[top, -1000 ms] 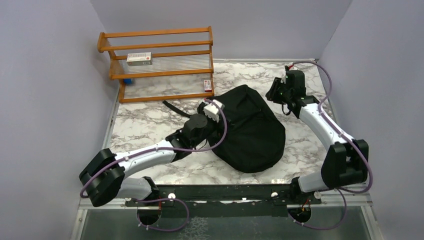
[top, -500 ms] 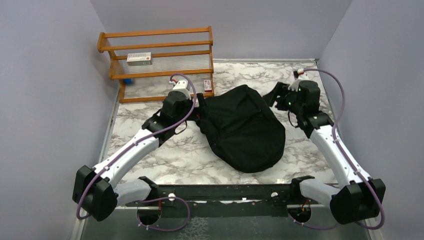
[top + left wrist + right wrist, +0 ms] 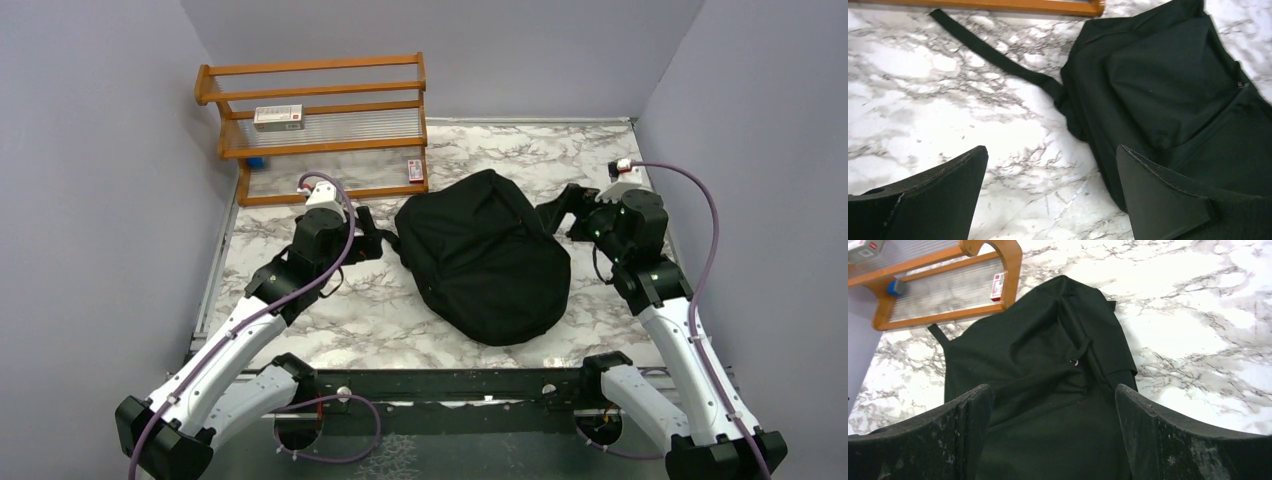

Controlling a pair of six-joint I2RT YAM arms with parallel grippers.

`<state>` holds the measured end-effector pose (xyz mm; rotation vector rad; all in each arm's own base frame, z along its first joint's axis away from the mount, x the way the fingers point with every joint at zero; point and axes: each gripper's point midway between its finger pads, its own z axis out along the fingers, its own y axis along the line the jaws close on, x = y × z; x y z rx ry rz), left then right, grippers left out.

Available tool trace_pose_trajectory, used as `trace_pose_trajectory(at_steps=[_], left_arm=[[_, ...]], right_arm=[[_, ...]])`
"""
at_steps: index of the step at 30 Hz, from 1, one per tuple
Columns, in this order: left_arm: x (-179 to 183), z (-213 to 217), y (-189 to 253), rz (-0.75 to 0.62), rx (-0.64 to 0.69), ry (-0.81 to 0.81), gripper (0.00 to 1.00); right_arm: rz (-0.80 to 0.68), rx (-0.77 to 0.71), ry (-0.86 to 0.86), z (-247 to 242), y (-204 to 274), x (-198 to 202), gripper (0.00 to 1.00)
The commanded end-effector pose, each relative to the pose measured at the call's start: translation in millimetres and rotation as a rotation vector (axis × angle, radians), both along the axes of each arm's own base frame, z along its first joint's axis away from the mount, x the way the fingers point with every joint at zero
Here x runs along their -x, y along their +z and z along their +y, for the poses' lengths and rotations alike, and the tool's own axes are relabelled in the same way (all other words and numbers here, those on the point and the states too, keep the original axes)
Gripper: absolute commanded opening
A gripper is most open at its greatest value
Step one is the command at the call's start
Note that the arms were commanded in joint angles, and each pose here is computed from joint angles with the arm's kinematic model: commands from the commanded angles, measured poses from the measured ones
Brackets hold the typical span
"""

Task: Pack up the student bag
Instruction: Reset both arms

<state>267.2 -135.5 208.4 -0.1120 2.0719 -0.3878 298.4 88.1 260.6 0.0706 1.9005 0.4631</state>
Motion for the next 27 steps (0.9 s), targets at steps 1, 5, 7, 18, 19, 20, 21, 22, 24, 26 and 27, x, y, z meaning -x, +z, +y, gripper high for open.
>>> trace_pose_trajectory(at_steps=[1,5,7,18,19,20,21,22,24,26,27], left_arm=[[5.3,25.4,-6.6,0.019,-0.108,0.066,0.99],[9.7,29.2,-15.4,0.027,-0.117,0.069,0.99],[12.7,31.8,-18.8,0.026,-0.117,0.073,0.99],[28.3,45.1,-5.2,-0.083,-0.073,0.082,0.99],[28.8,45.2,-4.8,-0.085,-0.072,0.080,0.99],[29.1,44.6,-4.5,-0.086,-0.068,0.078,0.99],[29.7,43.0,-4.9,-0.084,-0.061,0.071,0.99],[29.8,41.6,-6.0,-0.082,-0.057,0.066,0.99],[29.7,37.8,-7.8,-0.076,-0.049,0.050,0.99],[29.0,35.3,-8.5,-0.072,-0.047,0.041,0.99],[28.1,34.7,-8.1,-0.071,-0.047,0.041,0.99]], right_arm=[[0.015,0.064,-0.042,-14.2,-12.5,9.4,0.96],[-0.066,0.082,-0.074,-23.1,-5.4,17.1,1.00],[-0.092,0.083,-0.090,-26.8,-4.9,21.2,1.00],[-0.064,0.079,-0.062,-24.6,-27.3,38.3,1.00],[-0.059,0.081,-0.054,-23.7,-29.1,39.2,1.00],[-0.055,0.082,-0.048,-23.0,-30.6,40.5,1.00],[-0.052,0.080,-0.043,-22.2,-31.8,41.3,1.00],[-0.049,0.076,-0.042,-21.7,-32.6,41.8,1.00],[-0.046,0.071,-0.042,-21.1,-32.8,41.9,1.00],[-0.043,0.076,-0.040,-21.4,-33.1,42.4,1.00],[-0.046,0.082,-0.038,-21.6,-32.5,42.5,1.00]])
